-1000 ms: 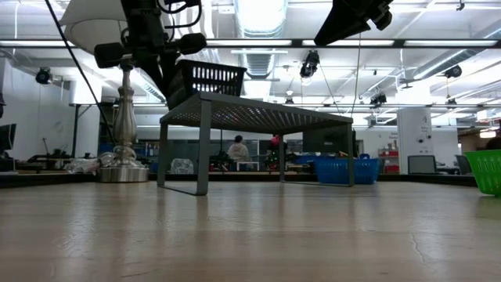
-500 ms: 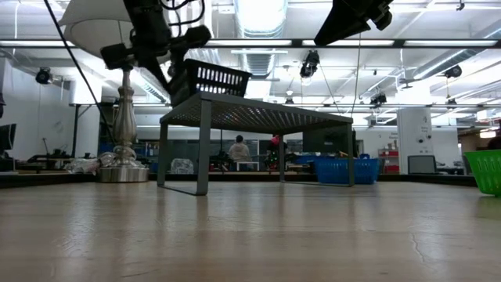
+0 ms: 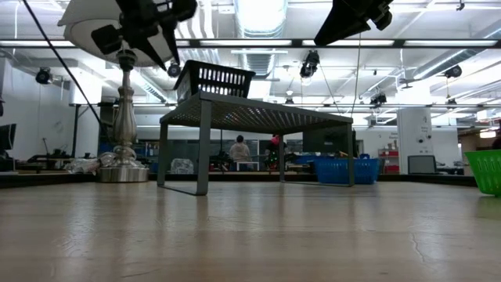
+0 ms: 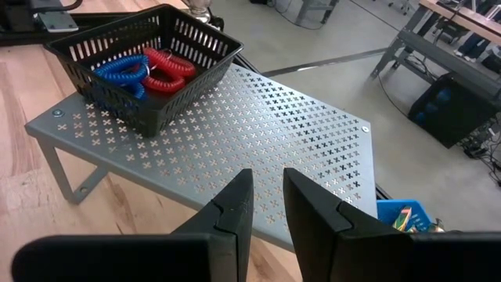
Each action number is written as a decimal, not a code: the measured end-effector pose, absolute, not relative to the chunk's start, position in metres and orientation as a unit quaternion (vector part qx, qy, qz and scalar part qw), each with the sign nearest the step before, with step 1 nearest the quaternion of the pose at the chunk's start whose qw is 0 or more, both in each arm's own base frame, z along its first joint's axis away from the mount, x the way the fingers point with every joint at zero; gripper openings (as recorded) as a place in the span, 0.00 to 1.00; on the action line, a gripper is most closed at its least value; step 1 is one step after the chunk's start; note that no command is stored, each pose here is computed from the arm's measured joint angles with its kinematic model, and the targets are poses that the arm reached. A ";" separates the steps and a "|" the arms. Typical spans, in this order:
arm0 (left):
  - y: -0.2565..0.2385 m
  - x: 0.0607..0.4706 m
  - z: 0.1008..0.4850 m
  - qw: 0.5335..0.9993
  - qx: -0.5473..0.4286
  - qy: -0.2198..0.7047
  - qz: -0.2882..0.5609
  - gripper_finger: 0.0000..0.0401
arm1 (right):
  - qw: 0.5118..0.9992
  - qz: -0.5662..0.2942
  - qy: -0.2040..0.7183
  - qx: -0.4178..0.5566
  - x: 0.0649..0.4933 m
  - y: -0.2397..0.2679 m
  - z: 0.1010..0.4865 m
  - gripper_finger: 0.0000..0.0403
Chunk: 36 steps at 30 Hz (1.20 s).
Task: Pick & Place Office Desk Supplies
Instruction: Put the blue basket filled with crayon boxes on the shelf
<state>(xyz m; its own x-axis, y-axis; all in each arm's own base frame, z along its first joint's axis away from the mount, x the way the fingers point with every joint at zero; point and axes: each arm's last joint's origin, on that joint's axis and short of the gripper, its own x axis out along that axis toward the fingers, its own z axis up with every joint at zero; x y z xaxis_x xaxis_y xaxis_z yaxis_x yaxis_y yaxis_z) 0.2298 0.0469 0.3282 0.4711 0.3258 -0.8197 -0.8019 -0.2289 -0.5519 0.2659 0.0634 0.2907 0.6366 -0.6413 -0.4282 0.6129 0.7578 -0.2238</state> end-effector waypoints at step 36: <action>-0.048 0.199 0.313 0.987 0.140 0.064 -0.045 0.33 | 0.904 -0.347 0.248 -0.029 0.266 0.064 0.291 0.17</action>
